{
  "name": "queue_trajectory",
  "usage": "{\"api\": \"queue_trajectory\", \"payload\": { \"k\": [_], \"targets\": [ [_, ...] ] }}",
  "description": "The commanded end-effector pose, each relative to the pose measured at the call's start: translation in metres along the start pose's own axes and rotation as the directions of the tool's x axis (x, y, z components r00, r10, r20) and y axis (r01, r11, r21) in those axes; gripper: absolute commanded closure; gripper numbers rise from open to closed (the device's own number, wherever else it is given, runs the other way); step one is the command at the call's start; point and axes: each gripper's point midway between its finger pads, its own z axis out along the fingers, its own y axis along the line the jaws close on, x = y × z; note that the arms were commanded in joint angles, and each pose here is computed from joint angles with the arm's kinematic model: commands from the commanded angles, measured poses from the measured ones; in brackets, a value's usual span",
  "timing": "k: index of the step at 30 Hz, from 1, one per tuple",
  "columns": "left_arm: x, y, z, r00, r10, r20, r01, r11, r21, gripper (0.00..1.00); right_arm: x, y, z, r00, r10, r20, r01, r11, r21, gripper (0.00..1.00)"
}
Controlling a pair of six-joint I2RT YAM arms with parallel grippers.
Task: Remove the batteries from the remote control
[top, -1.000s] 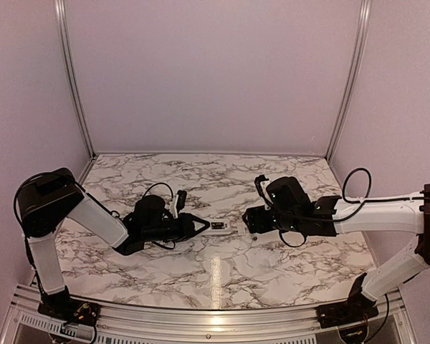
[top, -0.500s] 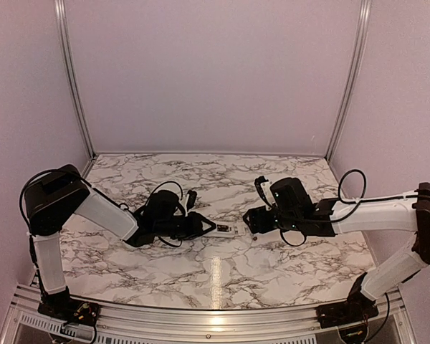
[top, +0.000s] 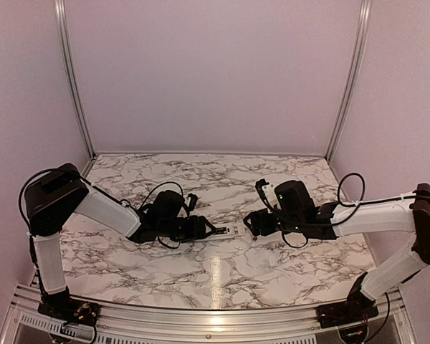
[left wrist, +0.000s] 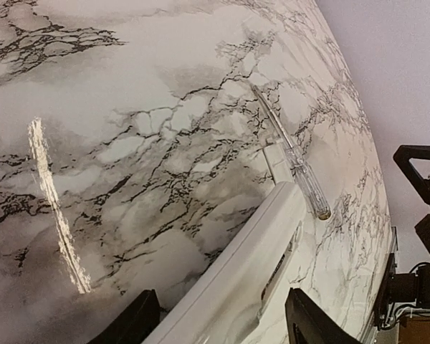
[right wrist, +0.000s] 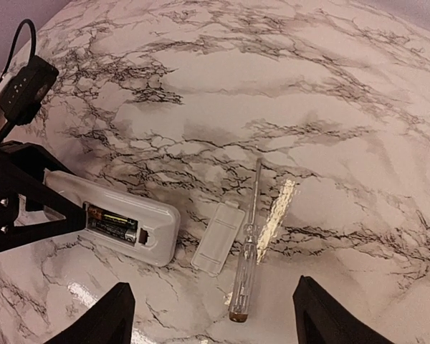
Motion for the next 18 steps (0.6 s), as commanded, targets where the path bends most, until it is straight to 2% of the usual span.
{"api": "queue_trajectory", "payload": {
  "k": [1, 4, 10, 18],
  "targets": [
    [0.01, 0.034, -0.001, 0.999, 0.033, -0.036, -0.039, 0.985, -0.17, 0.35, -0.002, 0.003, 0.004, 1.0, -0.01, 0.007, 0.01, 1.0, -0.018, 0.25],
    [0.002, 0.042, -0.006, 0.997, 0.069, -0.021, -0.072, 0.968, -0.241, 0.3, 0.001, 0.002, 0.006, 1.0, -0.008, -0.005, 0.008, 1.0, -0.015, 0.25],
    [-0.017, 0.051, -0.02, 0.989, 0.142, 0.036, -0.122, 0.932, -0.342, 0.02, 0.01, 0.0, 0.014, 0.999, -0.006, -0.043, 0.006, 1.0, -0.003, 0.26],
    [-0.051, 0.051, -0.045, 0.951, 0.288, 0.109, -0.209, 0.863, -0.459, 0.01, 0.026, -0.011, 0.028, 0.994, 0.003, -0.107, 0.003, 0.998, 0.058, 0.31]
  ]
}}
